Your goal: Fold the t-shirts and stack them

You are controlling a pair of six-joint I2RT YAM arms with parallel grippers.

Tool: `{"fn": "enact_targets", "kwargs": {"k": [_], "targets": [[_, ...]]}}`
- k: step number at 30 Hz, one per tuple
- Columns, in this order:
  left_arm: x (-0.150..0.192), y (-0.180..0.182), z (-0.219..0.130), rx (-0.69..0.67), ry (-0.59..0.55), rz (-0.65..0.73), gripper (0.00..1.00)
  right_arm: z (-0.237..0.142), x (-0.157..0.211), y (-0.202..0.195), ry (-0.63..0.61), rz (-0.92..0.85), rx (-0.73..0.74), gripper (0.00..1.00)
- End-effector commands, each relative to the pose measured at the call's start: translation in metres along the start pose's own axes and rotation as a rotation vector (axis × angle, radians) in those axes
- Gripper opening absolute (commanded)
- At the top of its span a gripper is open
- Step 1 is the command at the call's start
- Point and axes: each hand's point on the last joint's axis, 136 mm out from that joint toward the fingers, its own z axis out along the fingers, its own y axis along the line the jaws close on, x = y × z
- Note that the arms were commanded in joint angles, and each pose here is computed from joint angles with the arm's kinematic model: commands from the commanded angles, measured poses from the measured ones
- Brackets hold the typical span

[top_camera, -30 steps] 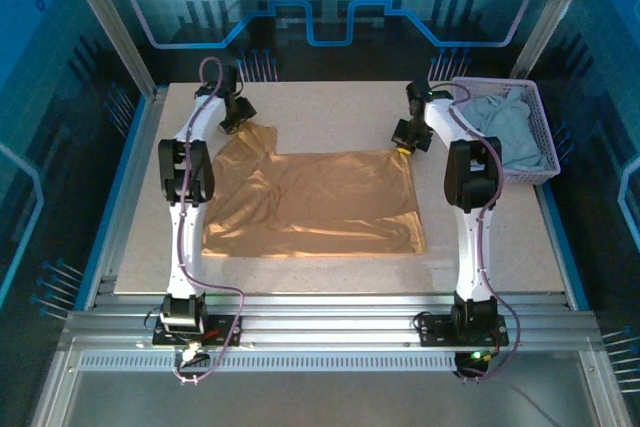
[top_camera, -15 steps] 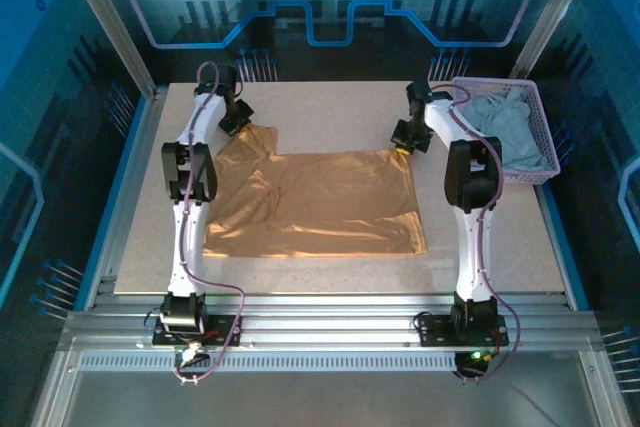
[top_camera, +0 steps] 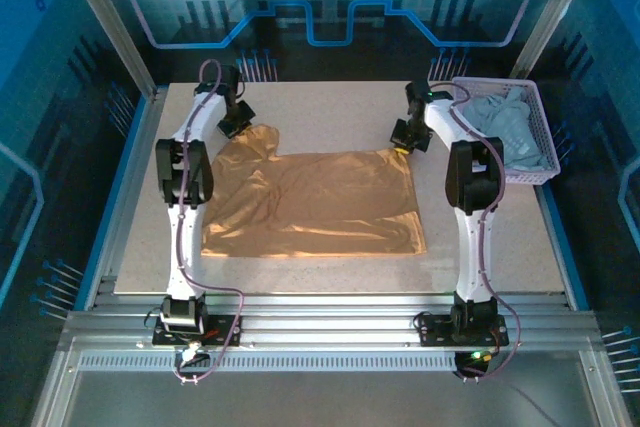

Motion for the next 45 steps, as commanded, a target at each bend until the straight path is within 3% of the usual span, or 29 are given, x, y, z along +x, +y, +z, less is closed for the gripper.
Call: {"fn": "enact_targets", "kwargs": {"k": [1, 9, 14, 22, 27, 37, 45], "targets": [[-0.017, -0.019, -0.057, 0.078, -0.121, 0.059, 0.00, -0.032, -0.004, 0.014, -0.073, -0.071, -0.026, 0.00], [0.021, 0.008, -0.109, 0.088, -0.116, 0.076, 0.00, -0.051, 0.012, 0.009, -0.114, -0.114, -0.033, 0.00], [0.059, 0.043, -0.145, 0.061, -0.112, 0.061, 0.00, -0.062, 0.037, -0.006, -0.121, -0.101, -0.015, 0.00], [0.137, 0.130, -0.177, -0.063, -0.099, -0.083, 0.00, -0.062, 0.091, -0.041, -0.069, -0.045, 0.022, 0.00], [0.172, 0.160, -0.176, -0.098, -0.055, -0.134, 0.00, -0.050, 0.115, -0.058, -0.008, -0.033, 0.050, 0.00], [0.178, 0.183, -0.188, -0.178, -0.096, -0.169, 0.00, -0.060, 0.131, -0.072, -0.026, -0.056, 0.085, 0.00], [0.194, 0.199, -0.184, -0.232, -0.058, -0.195, 0.00, -0.064, 0.145, -0.073, -0.017, -0.077, 0.093, 0.00]]}}
